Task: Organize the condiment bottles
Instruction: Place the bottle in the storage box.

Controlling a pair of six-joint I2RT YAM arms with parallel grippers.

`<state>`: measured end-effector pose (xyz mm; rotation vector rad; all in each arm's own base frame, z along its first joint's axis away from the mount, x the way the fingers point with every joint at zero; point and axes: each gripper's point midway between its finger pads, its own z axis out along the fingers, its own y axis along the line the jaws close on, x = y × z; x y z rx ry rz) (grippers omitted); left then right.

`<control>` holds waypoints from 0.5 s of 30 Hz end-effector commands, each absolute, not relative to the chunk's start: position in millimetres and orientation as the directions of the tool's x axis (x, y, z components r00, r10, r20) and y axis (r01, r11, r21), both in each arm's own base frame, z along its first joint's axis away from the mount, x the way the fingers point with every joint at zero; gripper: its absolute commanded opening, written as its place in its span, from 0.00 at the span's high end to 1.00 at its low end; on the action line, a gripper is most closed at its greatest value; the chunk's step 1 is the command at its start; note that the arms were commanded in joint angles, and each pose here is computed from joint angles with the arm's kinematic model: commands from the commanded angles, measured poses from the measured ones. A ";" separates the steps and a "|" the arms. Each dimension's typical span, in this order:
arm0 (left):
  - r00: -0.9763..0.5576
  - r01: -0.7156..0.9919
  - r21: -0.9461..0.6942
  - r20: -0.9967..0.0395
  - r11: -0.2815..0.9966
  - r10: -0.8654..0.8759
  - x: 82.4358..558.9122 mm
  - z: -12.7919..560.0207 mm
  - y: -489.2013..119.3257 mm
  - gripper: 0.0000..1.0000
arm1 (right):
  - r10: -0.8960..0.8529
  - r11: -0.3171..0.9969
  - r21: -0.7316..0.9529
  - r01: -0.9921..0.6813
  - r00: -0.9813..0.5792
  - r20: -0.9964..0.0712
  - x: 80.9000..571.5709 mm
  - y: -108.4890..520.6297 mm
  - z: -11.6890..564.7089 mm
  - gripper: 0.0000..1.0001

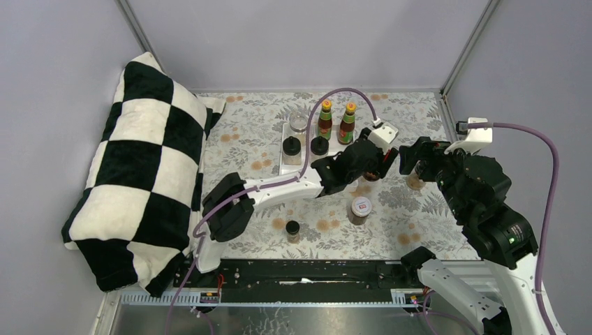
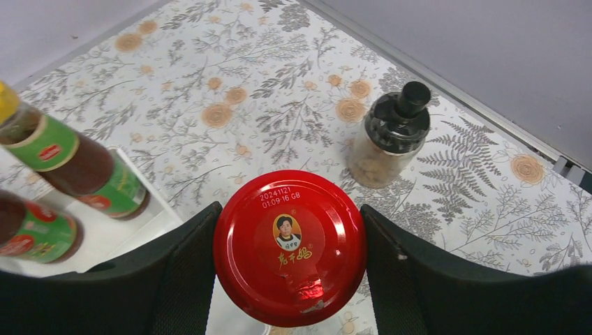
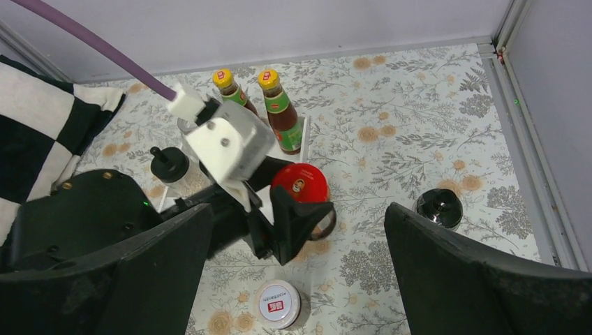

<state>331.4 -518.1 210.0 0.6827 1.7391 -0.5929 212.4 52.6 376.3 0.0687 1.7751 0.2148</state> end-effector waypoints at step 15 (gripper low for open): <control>-0.137 0.566 -0.110 -0.990 0.817 -0.039 365.2 278.7 -409.3 0.34 | 0.188 0.973 0.214 -0.089 -0.237 -0.953 222.5 64.8 360.7 0.00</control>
